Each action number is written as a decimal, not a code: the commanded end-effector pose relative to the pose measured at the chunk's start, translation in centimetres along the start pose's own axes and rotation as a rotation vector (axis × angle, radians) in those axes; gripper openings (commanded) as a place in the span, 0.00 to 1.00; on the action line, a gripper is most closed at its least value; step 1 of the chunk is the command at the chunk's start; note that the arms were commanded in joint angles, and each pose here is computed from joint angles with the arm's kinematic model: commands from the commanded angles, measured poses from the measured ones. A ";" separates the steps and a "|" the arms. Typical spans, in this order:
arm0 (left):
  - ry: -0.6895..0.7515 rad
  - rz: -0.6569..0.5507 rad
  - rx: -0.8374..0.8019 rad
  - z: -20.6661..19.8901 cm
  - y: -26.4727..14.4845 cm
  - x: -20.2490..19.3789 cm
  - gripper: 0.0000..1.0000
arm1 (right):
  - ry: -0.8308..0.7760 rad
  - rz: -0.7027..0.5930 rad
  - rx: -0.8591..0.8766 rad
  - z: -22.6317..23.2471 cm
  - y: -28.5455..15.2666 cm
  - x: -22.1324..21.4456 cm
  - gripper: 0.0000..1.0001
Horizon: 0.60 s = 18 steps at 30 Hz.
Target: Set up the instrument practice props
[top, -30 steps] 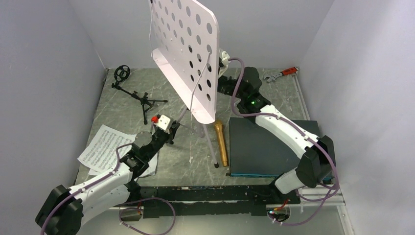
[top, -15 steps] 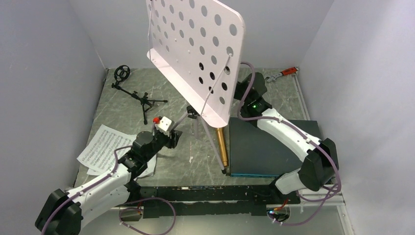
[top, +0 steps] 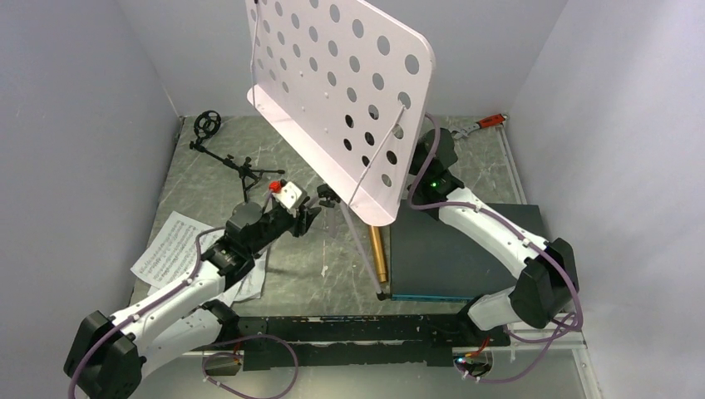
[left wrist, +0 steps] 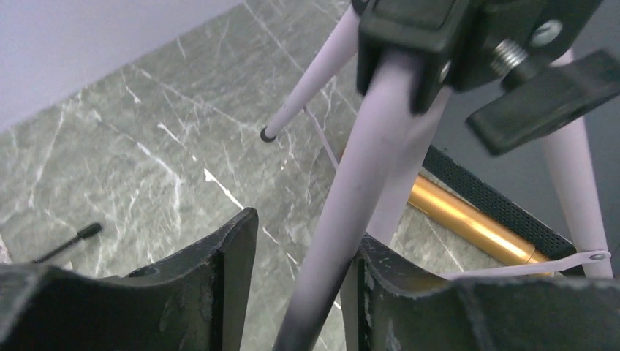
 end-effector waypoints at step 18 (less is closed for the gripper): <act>0.008 -0.053 0.297 4.2 -0.2 3.6 0.03 | -0.210 -0.295 0.149 1.2 3.5 9.4 0.00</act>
Point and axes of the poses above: each gripper's point midway between its finger pads, its own y axis out along the fingers, its own z axis along the line the jaws close on, x = y × z, the point moved 5 cm from there along -y, back along the fingers, and after that the axes turned 4 degrees about y, right-handed, at the moved point
